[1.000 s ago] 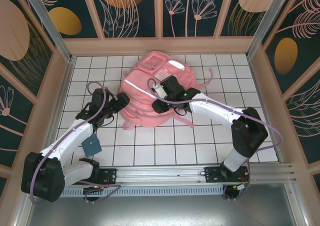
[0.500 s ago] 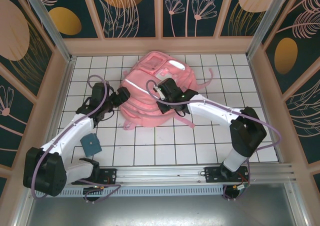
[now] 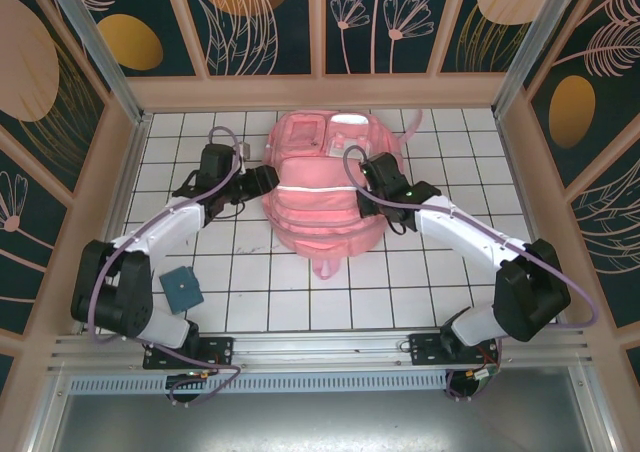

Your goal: Pack books, pencil case, and school supplies into a backpack

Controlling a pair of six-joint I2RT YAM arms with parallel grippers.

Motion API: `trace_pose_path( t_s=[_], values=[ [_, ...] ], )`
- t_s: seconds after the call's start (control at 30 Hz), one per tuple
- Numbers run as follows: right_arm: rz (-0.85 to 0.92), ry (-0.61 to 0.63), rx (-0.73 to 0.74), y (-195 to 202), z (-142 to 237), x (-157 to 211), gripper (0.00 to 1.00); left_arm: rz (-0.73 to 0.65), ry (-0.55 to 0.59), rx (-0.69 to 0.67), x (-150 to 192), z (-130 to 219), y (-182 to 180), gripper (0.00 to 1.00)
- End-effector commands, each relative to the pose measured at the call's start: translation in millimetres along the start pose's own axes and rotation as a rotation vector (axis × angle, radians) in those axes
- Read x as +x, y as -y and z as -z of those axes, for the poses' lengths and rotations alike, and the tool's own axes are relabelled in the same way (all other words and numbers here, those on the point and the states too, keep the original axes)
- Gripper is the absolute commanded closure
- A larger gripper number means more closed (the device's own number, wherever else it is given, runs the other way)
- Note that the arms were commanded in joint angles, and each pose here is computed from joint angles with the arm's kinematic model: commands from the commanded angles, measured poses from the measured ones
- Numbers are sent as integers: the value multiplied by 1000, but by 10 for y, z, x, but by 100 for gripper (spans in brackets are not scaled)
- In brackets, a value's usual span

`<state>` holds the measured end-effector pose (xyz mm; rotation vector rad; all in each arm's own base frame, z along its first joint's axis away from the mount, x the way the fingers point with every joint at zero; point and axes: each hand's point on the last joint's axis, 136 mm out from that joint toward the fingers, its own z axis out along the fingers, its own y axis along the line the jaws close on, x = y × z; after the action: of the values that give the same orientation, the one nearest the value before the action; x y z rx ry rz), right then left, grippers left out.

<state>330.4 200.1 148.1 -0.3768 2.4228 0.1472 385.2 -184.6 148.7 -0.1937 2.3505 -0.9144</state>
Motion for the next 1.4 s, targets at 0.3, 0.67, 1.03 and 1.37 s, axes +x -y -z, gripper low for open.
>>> trace_pose_path(
  t_s=[0.3, 0.67, 1.03, 1.37],
  values=[
    [-29, -62, -10, 2, 73, 210, 100, 20, -115, 150, 37, -330, 190, 74],
    [20, -219, -32, -239, 223, 769, 100, 253, 104, 46, -109, -185, -110, 100],
    [20, -143, -367, -1086, 464, 566, 100, 295, 111, 112, -92, -184, 66, 100],
    [-24, -74, -440, -2193, 156, 105, 100, 353, 69, 234, 152, -138, 375, 100]
  ],
)
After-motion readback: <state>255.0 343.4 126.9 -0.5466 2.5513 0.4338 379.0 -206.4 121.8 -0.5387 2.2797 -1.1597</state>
